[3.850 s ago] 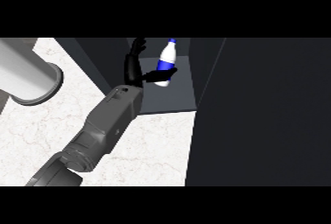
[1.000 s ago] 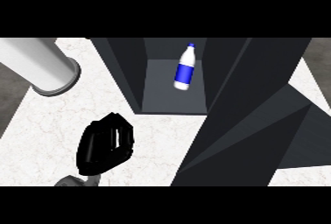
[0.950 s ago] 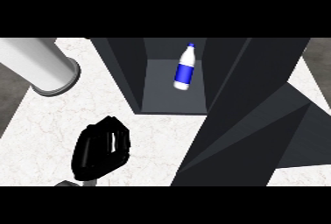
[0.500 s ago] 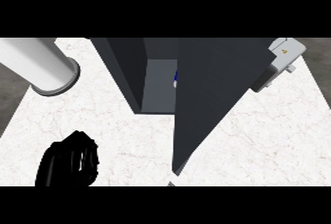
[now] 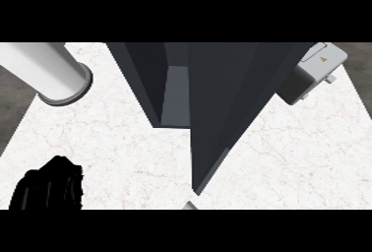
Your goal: Pick up the bottled water, place it into the cabinet and close the cabinet
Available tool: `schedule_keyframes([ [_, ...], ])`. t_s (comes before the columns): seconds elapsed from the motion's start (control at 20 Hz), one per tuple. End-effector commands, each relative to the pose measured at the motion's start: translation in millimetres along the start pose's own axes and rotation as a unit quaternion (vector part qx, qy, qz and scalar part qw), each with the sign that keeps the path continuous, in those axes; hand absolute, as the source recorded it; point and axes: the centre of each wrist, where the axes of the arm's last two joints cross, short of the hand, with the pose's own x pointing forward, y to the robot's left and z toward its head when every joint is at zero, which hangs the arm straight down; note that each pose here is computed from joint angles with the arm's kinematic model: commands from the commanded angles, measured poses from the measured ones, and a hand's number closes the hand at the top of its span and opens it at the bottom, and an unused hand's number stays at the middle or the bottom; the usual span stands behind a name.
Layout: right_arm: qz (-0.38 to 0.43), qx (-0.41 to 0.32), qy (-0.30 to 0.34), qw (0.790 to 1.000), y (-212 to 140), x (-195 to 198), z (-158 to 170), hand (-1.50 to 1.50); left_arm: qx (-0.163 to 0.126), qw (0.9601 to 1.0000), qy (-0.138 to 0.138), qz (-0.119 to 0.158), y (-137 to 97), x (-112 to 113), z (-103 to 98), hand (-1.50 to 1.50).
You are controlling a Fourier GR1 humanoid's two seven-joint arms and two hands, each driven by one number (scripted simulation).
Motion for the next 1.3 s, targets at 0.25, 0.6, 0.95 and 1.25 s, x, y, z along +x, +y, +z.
schedule_keyframes([
  [0.25,-0.039,-0.085,0.017,0.995,-2.8,-3.5,-87.7,1.50,-0.007,1.0000,0.003,0.003,39.5,12.5,18.3,1.50],
  [0.6,-0.106,-0.075,0.053,0.990,-58.4,-33.1,-152.7,1.50,-0.009,0.9999,-0.003,-0.004,55.7,21.3,20.9,1.50],
  [0.95,-0.116,-0.068,0.082,0.987,-109.3,-94.2,-187.8,1.50,-0.008,1.0000,-0.002,-0.004,41.0,28.1,37.5,1.50],
  [1.25,-0.110,-0.084,0.101,0.985,-155.4,-114.9,-199.3,1.50,-0.020,0.9997,-0.006,-0.013,60.1,37.6,26.8,1.50],
])
